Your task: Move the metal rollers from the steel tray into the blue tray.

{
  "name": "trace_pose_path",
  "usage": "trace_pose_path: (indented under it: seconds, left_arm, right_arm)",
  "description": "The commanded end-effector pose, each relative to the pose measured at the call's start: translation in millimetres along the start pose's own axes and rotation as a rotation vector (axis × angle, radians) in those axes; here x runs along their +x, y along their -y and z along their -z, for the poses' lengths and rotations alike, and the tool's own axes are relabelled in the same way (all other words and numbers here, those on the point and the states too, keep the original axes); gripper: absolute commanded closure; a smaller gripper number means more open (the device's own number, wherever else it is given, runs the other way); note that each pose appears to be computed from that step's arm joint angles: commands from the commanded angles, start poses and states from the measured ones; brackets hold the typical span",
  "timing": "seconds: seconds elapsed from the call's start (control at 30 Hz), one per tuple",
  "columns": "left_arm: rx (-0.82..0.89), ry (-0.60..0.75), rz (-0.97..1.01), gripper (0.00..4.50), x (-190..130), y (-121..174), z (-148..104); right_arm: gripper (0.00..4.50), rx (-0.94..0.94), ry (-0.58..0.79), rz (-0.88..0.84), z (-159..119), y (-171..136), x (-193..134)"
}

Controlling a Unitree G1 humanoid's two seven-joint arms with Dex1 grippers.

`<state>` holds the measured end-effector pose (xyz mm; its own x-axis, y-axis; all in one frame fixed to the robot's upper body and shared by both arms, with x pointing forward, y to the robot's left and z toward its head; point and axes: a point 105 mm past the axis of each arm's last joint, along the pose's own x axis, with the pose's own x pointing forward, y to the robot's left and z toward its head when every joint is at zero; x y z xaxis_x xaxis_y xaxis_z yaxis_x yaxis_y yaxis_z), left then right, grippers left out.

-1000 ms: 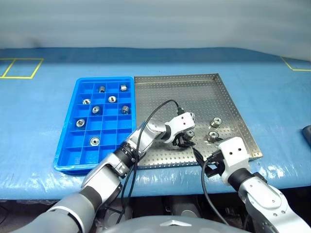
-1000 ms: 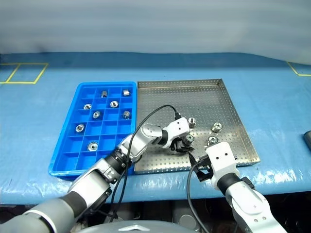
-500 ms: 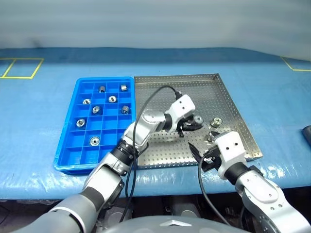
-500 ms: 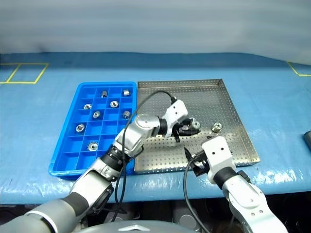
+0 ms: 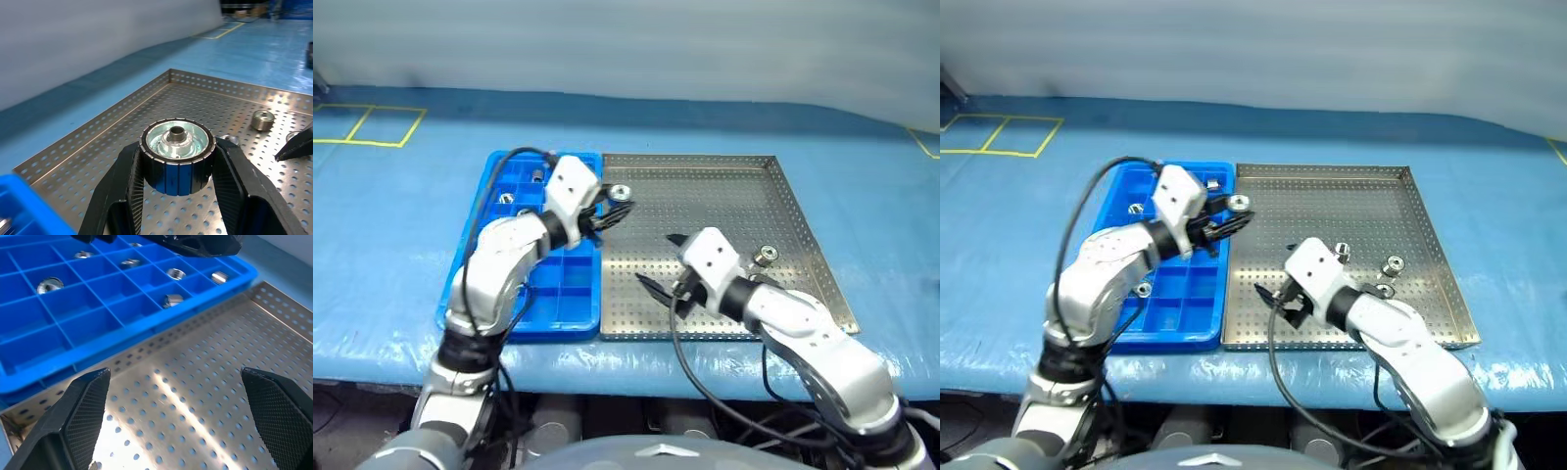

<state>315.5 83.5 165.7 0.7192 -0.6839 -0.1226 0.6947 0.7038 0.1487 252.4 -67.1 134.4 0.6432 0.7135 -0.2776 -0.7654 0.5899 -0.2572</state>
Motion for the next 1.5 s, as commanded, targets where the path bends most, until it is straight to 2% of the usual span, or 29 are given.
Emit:
trace_pose_path:
  seconds: [0.03, 0.17, 0.27, 0.4, 0.67, 0.9, 1.23, 1.5]
  left_arm:
    - [0.001, -0.005, -0.158, 2.82, -31, -11, 0]
    - [-0.041, -0.085, -0.310, 2.82, -66, -16, 22]
    - [-0.044, -0.116, -0.350, 2.82, -78, -16, 28]
    - [-0.054, -0.205, -0.445, 2.82, -99, -20, 50]
    - [-0.100, -0.267, -0.529, 2.82, -109, -22, 70]
    - [-0.115, -0.289, -0.511, 2.82, -105, -23, 77]
    - [-0.107, -0.217, -0.413, 2.82, -80, -19, 61]
    - [-0.108, -0.264, -0.376, 2.82, -77, -16, 69]
  right_arm:
    - [0.00, -0.040, 0.075, -0.100, -17, -9, 15]
    - [0.00, -0.067, 0.105, -0.224, -24, -23, 32]
    - [0.00, -0.082, 0.110, -0.265, -24, -27, 37]
    - [0.00, -0.108, 0.129, -0.334, -29, -35, 45]
    - [0.00, -0.112, 0.138, -0.367, -31, -40, 47]
    - [0.00, -0.094, 0.127, -0.348, -27, -39, 43]
    - [0.00, -0.068, 0.115, -0.311, -23, -39, 38]
    - [0.00, -0.052, 0.106, -0.278, -20, -37, 34]
